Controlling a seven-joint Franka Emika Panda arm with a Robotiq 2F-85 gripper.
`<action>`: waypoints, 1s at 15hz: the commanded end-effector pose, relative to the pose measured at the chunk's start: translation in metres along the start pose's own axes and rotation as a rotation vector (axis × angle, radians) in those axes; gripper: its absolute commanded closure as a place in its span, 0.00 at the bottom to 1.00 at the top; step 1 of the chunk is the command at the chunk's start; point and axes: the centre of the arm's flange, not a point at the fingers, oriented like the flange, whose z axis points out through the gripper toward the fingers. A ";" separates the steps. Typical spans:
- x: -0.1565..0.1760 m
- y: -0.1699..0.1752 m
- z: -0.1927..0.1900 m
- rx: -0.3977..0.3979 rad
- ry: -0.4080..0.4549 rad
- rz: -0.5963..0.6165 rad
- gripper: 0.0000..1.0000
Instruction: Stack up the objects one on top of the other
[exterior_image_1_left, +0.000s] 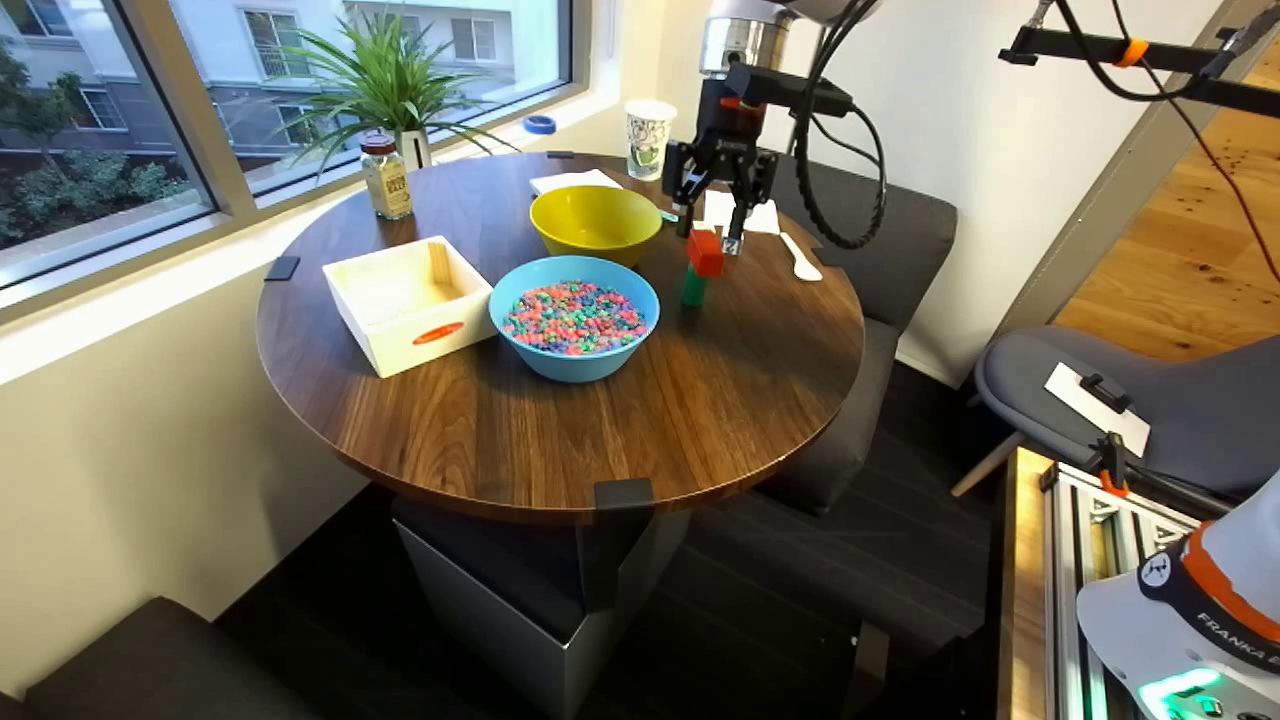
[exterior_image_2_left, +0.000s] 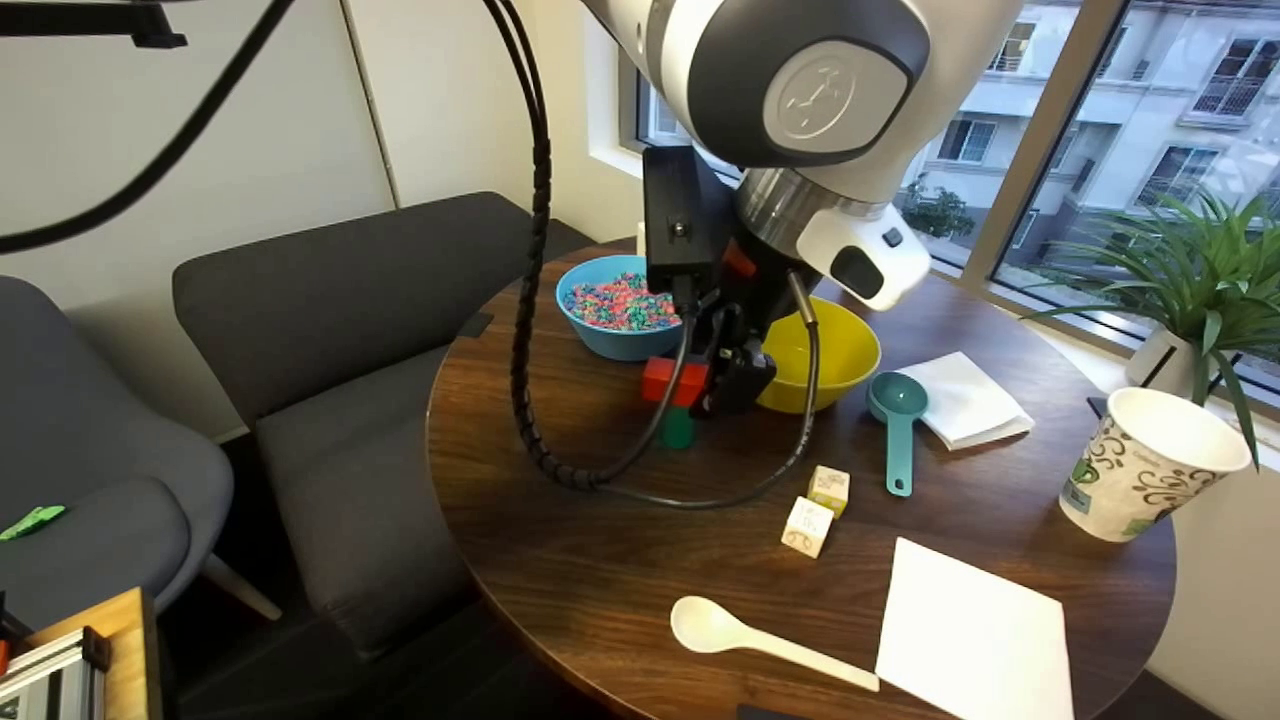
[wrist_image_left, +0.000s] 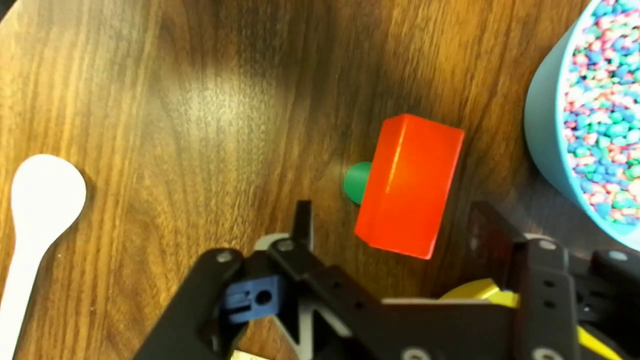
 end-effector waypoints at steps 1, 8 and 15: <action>0.012 -0.005 -0.001 0.021 -0.044 0.031 0.02; 0.021 -0.004 0.004 0.026 -0.065 0.051 0.01; 0.022 -0.003 0.006 0.037 -0.097 0.055 0.57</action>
